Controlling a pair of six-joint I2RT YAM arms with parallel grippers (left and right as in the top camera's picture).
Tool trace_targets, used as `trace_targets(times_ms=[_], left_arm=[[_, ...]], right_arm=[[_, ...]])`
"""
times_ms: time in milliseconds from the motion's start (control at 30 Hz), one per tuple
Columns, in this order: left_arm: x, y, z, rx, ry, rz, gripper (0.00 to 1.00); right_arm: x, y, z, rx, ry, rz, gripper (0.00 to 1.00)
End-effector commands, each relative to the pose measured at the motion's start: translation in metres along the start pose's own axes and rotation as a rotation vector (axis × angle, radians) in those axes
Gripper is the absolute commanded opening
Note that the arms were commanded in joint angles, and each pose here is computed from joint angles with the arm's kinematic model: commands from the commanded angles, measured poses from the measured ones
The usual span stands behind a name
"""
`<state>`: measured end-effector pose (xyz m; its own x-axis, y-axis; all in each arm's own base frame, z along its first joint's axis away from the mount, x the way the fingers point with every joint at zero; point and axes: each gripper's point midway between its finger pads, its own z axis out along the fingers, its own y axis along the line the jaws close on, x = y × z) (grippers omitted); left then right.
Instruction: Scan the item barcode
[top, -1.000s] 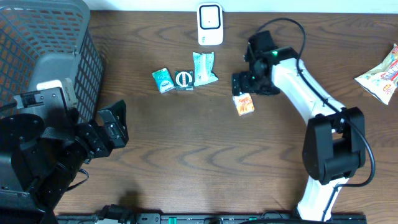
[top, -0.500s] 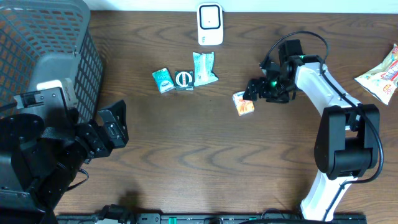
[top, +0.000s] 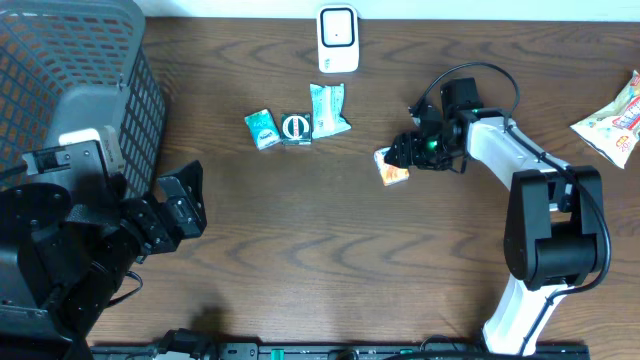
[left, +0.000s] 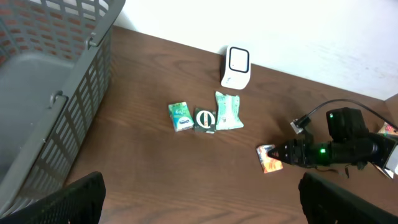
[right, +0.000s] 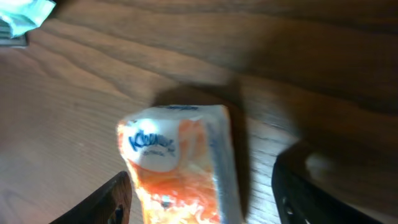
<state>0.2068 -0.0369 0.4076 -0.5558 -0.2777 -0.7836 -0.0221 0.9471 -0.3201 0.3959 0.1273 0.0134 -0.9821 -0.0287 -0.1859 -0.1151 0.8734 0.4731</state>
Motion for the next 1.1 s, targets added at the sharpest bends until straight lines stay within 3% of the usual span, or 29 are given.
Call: trace_targets(times_ms=[0, 167, 267, 333, 533, 667, 800, 900, 1067], left_arm=[[-0.002, 0.002, -0.002, -0.014, -0.011, -0.011, 0.98], [-0.002, 0.002, -0.002, -0.014, -0.011, -0.011, 0.98], [-0.002, 0.002, -0.002, -0.014, -0.011, -0.011, 0.98], [-0.002, 0.002, -0.002, -0.014, -0.011, -0.011, 0.98], [-0.002, 0.002, -0.002, -0.014, -0.011, -0.011, 0.98], [-0.002, 0.002, -0.002, -0.014, -0.011, -0.011, 0.98], [-0.002, 0.002, -0.002, -0.014, -0.011, -0.011, 0.98], [-0.002, 0.002, -0.002, -0.014, -0.011, -0.011, 0.98], [-0.002, 0.002, -0.002, -0.014, -0.011, -0.011, 0.98]], right_arm=[[0.026, -0.001, 0.018, -0.020, 0.066, 0.030, 0.61], [0.029, 0.000, 0.020, -0.021, 0.072, 0.027, 0.43], [0.028, 0.001, 0.020, -0.024, 0.069, 0.041, 0.14], [0.025, 0.007, 0.018, -0.063, 0.064, 0.048, 0.03], [-0.004, 0.038, -0.009, -0.209, -0.011, 0.013, 0.01], [-0.029, 0.051, -0.034, -0.185, -0.094, -0.040, 0.01], [-0.054, 0.035, -0.067, 0.110, -0.183, -0.056, 0.01], [-0.076, 0.046, -0.096, 0.328, -0.240, -0.226, 0.01], [-0.109, 0.087, -0.122, 0.541, -0.351, -0.496, 0.01]])
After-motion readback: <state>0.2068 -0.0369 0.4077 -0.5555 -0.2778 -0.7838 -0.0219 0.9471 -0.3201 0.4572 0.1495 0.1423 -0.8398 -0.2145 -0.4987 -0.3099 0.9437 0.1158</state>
